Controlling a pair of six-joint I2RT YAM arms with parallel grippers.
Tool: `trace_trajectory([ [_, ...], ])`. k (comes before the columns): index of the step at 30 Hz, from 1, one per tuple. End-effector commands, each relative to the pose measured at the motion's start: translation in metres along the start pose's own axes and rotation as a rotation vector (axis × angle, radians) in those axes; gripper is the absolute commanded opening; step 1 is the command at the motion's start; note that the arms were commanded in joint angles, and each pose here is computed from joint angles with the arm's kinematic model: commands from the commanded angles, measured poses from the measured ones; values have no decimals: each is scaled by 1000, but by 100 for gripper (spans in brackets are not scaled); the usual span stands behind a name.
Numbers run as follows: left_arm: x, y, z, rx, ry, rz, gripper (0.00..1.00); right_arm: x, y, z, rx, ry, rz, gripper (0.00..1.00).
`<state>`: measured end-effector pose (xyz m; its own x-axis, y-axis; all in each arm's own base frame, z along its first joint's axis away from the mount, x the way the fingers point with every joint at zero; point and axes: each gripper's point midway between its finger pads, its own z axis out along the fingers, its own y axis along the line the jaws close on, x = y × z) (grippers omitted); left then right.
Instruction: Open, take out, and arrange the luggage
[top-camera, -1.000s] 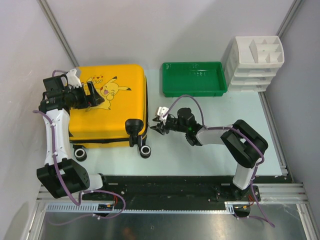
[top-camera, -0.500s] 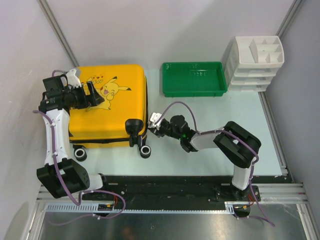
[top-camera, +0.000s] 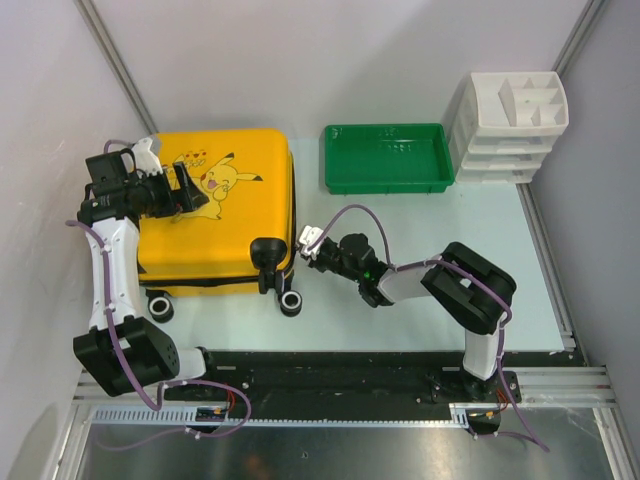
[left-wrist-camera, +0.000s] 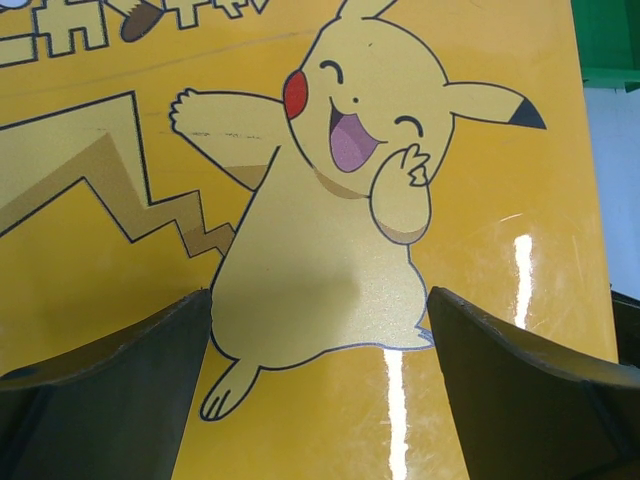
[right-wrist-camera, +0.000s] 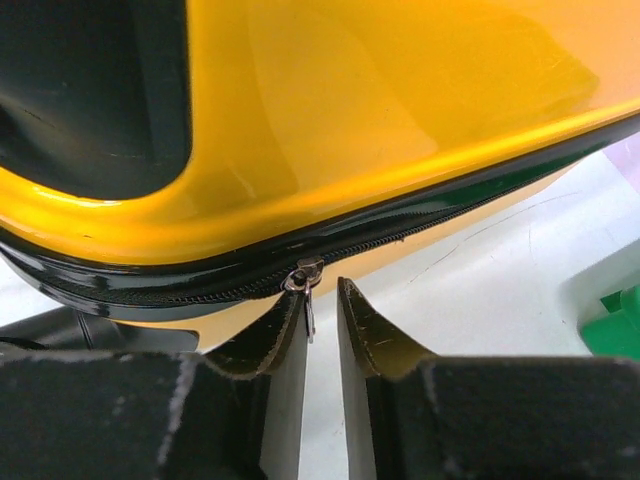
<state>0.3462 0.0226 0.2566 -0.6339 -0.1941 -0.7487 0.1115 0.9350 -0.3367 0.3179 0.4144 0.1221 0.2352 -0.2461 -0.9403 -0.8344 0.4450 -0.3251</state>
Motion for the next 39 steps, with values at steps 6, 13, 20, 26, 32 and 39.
trace_trajectory([
  [6,12,6,5,-2,55,-31,95,-45,-11,-2,-21,-176,-30,0],
  [13,2,15,6,-36,46,15,96,-40,-39,-4,-19,-191,-25,0],
  [20,7,24,19,-36,85,5,96,-35,-87,12,-13,-201,-8,0],
  [26,4,31,30,-44,109,6,96,-35,-115,35,-27,-232,-19,0],
  [32,-8,39,38,-61,110,27,97,-28,-161,66,50,-248,-15,0],
  [39,-90,65,19,-197,-55,44,100,-15,-156,64,-48,-193,51,0],
])
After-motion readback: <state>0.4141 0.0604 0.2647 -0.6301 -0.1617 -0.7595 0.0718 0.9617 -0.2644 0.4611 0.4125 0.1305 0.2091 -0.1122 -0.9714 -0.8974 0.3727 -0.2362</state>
